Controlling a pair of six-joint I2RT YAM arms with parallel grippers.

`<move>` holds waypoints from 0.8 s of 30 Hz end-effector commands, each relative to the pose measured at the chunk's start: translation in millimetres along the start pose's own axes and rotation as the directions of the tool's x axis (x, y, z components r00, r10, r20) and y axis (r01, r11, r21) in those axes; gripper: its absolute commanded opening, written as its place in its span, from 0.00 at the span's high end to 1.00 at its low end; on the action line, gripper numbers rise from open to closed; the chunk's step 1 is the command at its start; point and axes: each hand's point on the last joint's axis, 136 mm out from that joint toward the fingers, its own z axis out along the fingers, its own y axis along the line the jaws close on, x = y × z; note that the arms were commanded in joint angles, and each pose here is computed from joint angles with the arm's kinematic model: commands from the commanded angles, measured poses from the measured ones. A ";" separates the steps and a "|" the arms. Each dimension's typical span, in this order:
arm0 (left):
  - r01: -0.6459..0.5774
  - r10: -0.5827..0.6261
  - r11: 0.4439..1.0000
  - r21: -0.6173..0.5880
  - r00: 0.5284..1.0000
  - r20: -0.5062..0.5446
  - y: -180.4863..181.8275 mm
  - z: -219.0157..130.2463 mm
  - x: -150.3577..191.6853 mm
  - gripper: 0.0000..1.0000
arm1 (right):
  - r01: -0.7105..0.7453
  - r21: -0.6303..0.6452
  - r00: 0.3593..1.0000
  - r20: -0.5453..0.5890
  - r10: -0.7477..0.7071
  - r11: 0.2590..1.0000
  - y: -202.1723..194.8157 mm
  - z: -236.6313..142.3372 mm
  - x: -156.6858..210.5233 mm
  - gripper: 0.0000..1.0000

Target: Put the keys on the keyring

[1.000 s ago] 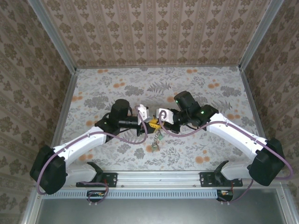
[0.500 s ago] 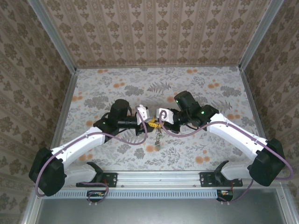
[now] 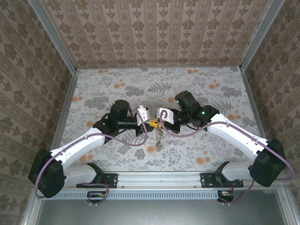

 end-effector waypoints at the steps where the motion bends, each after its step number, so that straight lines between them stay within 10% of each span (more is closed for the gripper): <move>1: -0.043 0.041 0.999 0.028 0.997 0.062 -7.1 -0.6 -14.4 0.89 | 0.015 -0.024 0.996 0.093 -0.013 1.000 0.0 2.7 -20.7 1.00; 24: -0.085 0.073 0.996 0.023 0.938 0.338 -5.7 -29.1 -62.6 1.00 | -0.007 0.022 0.954 0.301 0.000 1.000 -3.0 -45.5 -31.2 0.74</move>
